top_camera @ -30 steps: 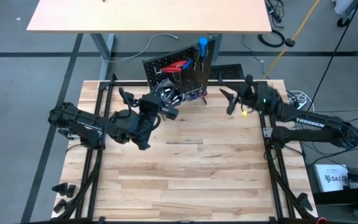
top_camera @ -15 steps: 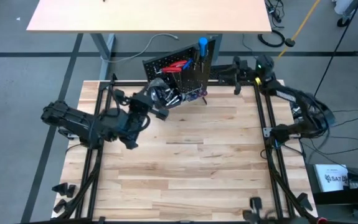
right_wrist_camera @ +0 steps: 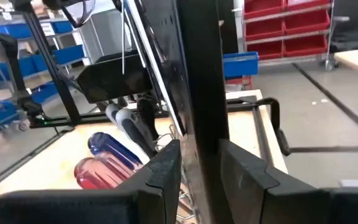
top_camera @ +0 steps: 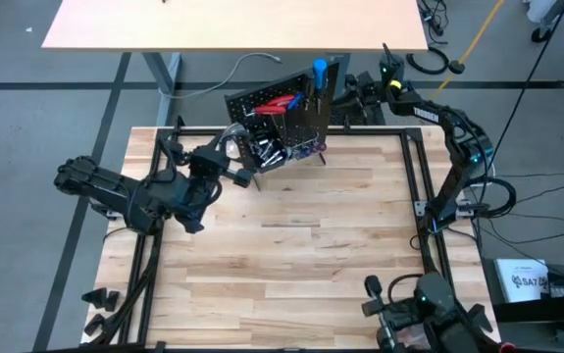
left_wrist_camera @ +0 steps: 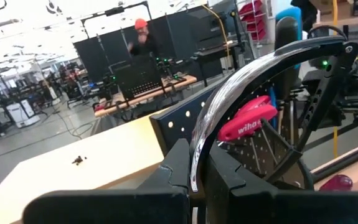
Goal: Hang tools onto peg board
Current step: Put the safety glass into the black bin on the pegboard
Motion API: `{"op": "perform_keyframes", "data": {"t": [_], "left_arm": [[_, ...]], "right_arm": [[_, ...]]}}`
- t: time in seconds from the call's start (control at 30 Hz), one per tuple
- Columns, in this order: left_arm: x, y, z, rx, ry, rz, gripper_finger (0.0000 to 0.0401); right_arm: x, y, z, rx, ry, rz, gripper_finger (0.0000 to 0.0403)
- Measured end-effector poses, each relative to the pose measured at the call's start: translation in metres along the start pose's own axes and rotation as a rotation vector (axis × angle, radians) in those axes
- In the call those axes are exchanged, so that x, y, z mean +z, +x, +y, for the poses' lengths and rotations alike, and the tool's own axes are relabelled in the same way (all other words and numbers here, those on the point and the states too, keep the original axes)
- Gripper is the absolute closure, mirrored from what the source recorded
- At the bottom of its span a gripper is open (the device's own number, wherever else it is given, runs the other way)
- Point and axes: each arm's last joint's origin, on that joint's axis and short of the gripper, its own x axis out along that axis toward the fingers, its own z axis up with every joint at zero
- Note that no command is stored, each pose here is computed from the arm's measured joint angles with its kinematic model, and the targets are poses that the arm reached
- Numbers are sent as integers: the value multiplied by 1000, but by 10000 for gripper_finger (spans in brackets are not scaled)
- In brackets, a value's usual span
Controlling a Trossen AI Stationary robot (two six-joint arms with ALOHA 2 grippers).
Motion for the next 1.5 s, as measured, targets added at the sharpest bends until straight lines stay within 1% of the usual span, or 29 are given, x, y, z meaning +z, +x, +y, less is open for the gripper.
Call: {"op": "perform_keyframes", "data": {"t": [0.13, 0.27, 0.33, 0.47, 0.6, 0.67, 0.73, 0.8, 0.87, 0.9, 1.1, 1.23, 1.3, 1.37, 1.5], "left_arm": [[-1, 0, -1, 2, 17, 1, 385], [-1, 0, -1, 0, 24, 0, 385], [-1, 0, -1, 1, 24, 0, 385], [-1, 0, -1, 1, 25, 0, 385], [-2, 0, -1, 1, 26, 0, 385], [-2, 0, -1, 1, 26, 0, 385], [-2, -1, -1, -2, 27, 0, 385], [-2, -2, -1, -7, 27, -2, 385], [-2, -4, -2, -14, 30, -4, 385], [-2, -4, -2, -16, 30, -5, 385], [-2, -2, -1, -9, 31, -3, 385], [-2, -1, -1, -3, 30, -1, 385], [-2, -1, -1, -3, 29, -1, 385], [-2, -1, -1, -3, 28, -1, 385], [-2, -1, -1, -3, 25, -1, 385]], "right_arm": [[-1, 3, 0, 6, -61, 1, 305], [0, 8, 2, 60, -86, -4, 305], [0, 11, 4, 98, -60, -6, 305], [-3, 15, 9, 215, 19, -9, 305], [-10, 20, 12, 233, 117, 4, 305], [-12, 22, 13, 236, 115, 5, 305], [-11, 15, 12, 211, 88, 0, 305], [-6, 0, 9, 117, 70, 3, 305], [-3, -11, 7, 26, 104, 10, 305], [-2, -14, 6, 4, 116, 11, 305], [-1, -18, 6, 1, 148, 7, 305], [0, -8, 7, 0, 128, 15, 303], [1, -5, 7, -2, 114, 15, 293], [2, -2, 8, -11, 80, 19, 274], [2, 3, 8, -48, 35, 29, 217]]}}
